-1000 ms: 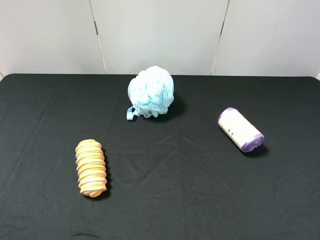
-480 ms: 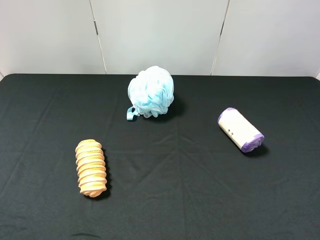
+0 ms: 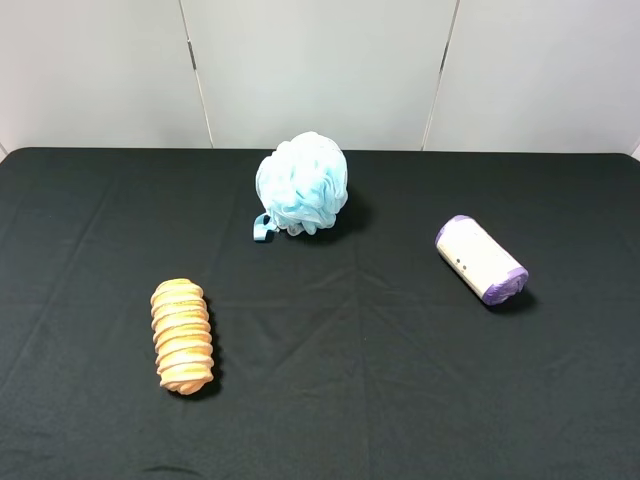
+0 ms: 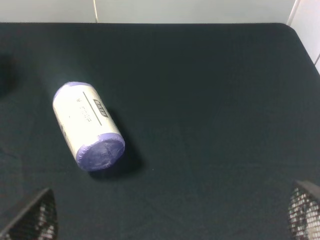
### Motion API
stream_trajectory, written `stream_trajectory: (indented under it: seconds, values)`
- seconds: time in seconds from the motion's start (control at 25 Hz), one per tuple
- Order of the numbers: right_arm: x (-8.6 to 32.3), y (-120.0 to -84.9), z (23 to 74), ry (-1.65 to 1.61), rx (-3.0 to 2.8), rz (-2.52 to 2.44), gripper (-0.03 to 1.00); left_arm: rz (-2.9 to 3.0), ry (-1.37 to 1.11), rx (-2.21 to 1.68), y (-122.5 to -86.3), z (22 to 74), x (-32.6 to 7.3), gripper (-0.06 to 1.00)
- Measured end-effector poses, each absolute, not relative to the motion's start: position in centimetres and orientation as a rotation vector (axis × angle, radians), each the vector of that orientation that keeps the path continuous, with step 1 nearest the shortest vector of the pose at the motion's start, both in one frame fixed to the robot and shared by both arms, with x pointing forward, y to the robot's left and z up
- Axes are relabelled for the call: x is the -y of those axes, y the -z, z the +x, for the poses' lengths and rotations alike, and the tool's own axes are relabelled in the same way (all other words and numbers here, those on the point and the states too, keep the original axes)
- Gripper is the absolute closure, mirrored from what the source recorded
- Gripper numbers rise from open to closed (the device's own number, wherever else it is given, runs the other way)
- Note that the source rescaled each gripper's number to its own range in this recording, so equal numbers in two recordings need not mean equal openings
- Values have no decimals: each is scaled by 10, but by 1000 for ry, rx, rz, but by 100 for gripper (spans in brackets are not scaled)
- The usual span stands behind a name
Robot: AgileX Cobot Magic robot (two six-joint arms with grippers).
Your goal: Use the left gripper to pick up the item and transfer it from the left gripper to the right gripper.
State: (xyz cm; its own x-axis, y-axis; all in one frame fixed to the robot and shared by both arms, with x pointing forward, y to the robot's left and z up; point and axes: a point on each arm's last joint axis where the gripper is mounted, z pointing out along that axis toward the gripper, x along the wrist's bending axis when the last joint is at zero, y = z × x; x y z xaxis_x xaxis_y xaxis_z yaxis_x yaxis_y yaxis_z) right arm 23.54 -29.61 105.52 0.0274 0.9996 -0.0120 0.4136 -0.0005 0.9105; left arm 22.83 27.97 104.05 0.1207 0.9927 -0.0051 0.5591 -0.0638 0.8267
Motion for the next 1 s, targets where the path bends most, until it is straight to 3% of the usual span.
stream_trajectory:
  seconds: [1.0]
  values:
    - [296, -1055, 235, -950, -1494, 1524, -3, 1730, -897, -1587, -1039, 228, -289, -6]
